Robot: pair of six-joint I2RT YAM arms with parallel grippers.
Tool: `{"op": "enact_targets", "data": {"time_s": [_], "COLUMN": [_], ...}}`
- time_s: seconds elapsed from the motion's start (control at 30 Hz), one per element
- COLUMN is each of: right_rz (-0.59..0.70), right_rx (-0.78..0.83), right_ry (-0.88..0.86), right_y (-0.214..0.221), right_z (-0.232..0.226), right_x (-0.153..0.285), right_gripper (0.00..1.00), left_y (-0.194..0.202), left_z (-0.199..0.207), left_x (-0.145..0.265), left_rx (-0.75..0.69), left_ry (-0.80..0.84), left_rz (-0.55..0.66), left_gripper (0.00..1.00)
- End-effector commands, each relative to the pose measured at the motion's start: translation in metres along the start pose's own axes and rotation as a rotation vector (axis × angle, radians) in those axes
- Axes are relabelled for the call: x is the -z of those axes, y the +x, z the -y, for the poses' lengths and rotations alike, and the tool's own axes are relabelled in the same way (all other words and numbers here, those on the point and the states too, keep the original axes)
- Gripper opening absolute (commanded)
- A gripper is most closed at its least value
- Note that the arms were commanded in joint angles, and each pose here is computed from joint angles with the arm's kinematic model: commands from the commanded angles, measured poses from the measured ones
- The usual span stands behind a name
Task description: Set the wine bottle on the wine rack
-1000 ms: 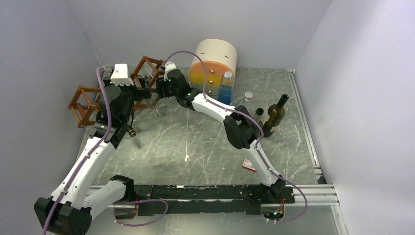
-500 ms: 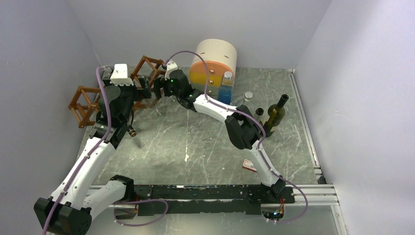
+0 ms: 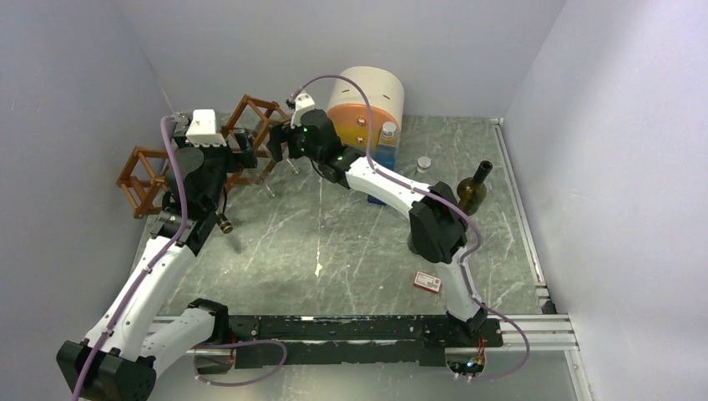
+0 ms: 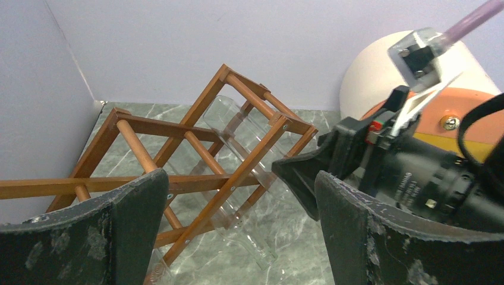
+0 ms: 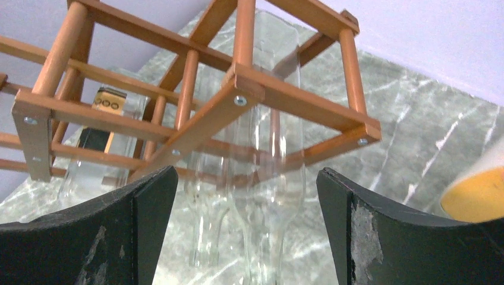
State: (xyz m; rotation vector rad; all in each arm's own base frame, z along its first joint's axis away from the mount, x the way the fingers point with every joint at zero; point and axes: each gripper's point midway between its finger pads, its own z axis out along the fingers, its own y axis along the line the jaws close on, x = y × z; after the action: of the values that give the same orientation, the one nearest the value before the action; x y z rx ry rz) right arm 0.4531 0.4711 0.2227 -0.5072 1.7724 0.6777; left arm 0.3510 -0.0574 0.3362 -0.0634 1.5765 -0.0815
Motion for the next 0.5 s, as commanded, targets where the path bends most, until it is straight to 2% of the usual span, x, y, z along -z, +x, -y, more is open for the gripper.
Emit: {"op": "enact_targets", "data": {"time_s": [0.0,0.2,0.4,0.47], "right_rz": [-0.122,-0.287,-0.321,-0.321], "right_rx": [0.0,-0.004,0.0,0.003], "right_ry": [0.003,0.031,0.022,0.02], "right_y": [0.019,0.065,0.077,0.078], "right_z": [0.003,0.011,0.01,0.01], "right_x": [0.027,0.044,0.037,0.032], "right_gripper": [0.9,0.83,0.72,0.64], "left_y": [-0.011,-0.012,-0.011,-0.01], "left_z": [0.001,0.002,0.002,0.002], "left_x": [0.002,0.003,0.003,0.002], "left_rx": [0.018,0.022,0.022,0.021], "left_ry": [0.014,0.022,0.023,0.024], "left_rz": [0.041,0.044,0.041,0.04], "left_gripper": [0.97,0.97,0.97,0.97]}}
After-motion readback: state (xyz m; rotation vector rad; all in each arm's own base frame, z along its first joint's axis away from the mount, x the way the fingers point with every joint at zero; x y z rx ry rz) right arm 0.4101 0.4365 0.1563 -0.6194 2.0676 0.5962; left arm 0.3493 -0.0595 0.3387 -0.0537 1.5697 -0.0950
